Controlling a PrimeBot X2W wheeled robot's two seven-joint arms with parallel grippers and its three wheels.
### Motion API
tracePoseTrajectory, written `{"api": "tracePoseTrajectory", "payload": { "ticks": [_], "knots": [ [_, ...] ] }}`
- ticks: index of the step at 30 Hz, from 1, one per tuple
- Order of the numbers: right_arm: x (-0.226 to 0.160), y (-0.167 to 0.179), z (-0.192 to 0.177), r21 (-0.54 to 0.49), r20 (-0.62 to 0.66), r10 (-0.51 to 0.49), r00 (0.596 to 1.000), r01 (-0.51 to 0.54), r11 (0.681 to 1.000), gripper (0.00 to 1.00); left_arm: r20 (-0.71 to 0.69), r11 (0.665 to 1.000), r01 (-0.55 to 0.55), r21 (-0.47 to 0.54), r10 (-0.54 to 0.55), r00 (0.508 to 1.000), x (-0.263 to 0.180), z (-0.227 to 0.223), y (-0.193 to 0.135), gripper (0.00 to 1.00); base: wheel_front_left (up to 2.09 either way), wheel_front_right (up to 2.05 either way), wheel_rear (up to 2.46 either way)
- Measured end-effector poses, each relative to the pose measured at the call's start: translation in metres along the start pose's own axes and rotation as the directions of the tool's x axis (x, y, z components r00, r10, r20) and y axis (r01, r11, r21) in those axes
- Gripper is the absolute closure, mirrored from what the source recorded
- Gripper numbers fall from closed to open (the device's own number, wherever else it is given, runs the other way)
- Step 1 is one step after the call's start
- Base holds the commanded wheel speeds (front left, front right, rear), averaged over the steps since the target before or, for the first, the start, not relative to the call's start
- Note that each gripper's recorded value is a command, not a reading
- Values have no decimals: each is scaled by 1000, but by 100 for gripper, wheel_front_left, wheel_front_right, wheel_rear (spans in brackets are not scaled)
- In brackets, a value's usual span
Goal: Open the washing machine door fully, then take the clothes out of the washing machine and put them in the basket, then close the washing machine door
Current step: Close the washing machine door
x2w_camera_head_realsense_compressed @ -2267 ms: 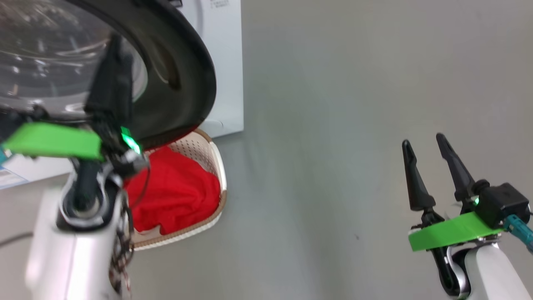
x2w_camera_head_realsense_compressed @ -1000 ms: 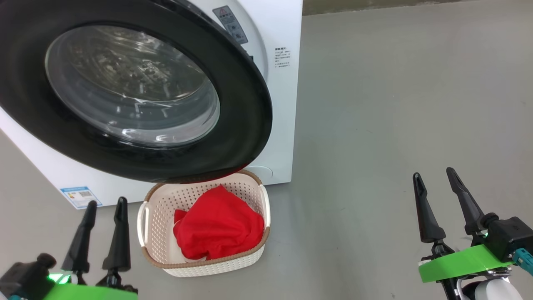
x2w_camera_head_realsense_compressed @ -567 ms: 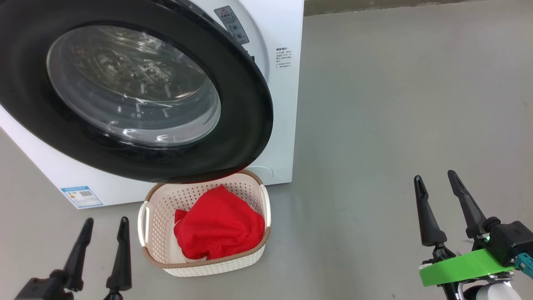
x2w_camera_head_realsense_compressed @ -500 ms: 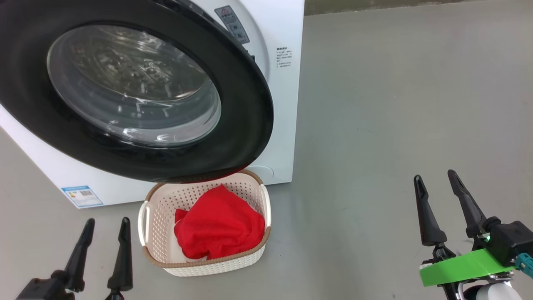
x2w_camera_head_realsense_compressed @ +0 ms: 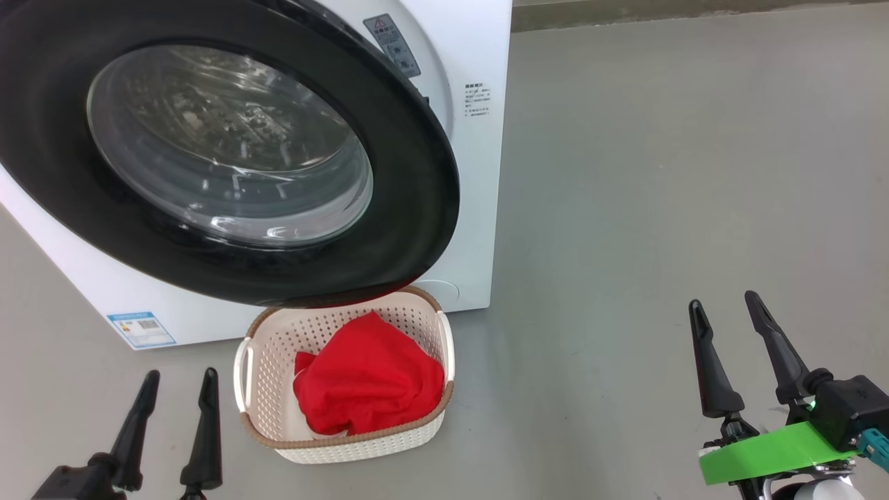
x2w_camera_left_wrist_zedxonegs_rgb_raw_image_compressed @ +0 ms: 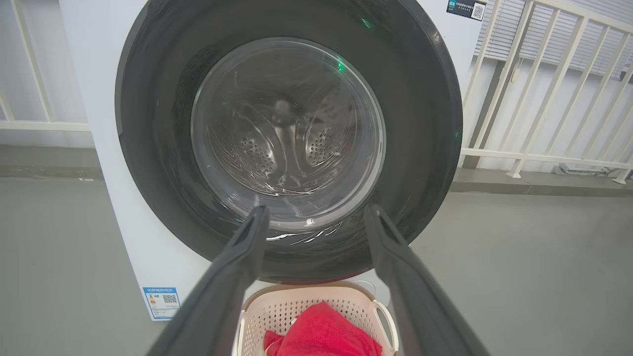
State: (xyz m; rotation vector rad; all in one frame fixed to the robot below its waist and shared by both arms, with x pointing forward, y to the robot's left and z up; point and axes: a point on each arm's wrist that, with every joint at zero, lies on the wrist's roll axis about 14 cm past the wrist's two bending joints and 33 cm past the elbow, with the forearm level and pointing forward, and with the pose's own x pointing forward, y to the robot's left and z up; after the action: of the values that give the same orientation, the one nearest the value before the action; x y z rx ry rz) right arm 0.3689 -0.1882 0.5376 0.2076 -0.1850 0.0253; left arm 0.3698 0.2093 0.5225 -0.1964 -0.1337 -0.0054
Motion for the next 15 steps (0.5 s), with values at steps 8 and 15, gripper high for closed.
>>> {"api": "tracePoseTrajectory", "payload": {
  "ticks": [8, 15],
  "knots": [
    [0, 1, 0, 1, 1, 1, 1000, -1, 1000, 0, -5, 1000, 4, 1, -4, 1000, -2, -1, -1, 0, 0, 0, 0],
    [-1, 4, -4, 4, -12, 10, 1000, -10, 1000, 0, -8, 1000, 4, 1, -4, 1000, -3, -2, -1, 0, 0, 0, 0]
  ]
}}
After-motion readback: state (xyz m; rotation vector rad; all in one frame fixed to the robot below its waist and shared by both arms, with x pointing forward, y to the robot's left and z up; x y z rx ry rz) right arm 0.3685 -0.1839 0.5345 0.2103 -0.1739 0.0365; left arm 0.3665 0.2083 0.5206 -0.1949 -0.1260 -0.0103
